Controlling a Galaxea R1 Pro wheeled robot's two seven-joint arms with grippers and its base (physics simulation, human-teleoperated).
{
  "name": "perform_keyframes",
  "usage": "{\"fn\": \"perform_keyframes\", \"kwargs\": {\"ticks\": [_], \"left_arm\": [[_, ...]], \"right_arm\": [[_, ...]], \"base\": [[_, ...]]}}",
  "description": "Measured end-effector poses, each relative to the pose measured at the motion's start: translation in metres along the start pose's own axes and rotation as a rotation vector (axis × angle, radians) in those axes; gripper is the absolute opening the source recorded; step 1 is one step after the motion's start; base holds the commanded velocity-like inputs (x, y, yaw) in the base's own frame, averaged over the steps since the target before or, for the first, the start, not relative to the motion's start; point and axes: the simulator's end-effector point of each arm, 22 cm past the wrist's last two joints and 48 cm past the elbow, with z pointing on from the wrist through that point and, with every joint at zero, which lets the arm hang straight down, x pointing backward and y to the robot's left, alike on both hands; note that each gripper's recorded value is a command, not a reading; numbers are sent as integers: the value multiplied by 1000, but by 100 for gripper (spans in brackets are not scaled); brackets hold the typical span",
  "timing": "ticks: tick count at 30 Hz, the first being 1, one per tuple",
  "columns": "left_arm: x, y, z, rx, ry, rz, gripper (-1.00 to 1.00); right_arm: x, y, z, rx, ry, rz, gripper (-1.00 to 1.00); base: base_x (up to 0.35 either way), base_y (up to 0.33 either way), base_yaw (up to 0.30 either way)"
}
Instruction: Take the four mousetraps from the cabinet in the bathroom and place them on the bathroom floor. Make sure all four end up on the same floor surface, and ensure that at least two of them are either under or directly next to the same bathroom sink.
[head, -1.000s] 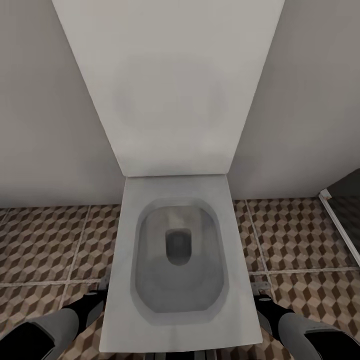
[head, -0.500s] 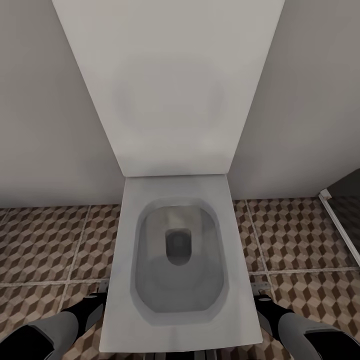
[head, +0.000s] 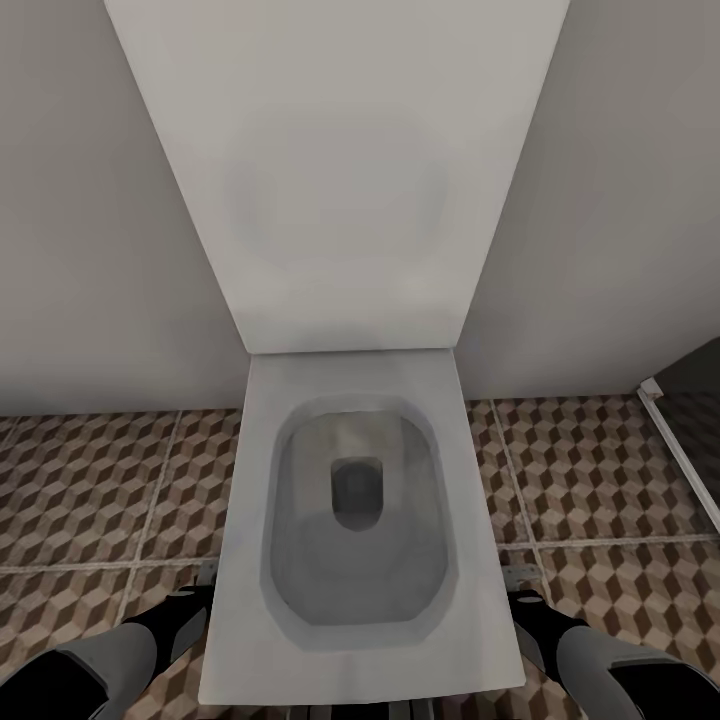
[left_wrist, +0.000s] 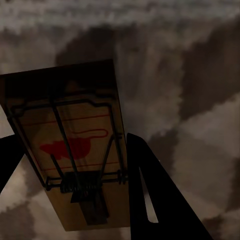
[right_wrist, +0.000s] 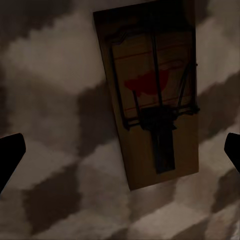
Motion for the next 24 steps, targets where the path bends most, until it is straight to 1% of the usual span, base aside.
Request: {"fn": "perform_keyframes", "kwargs": {"ticks": [24], "left_arm": [[0,-1,0,1,1,1,-100]], "right_arm": [[0,-1,0,1,0,-1,100]], "base": [[0,0,0]]}}
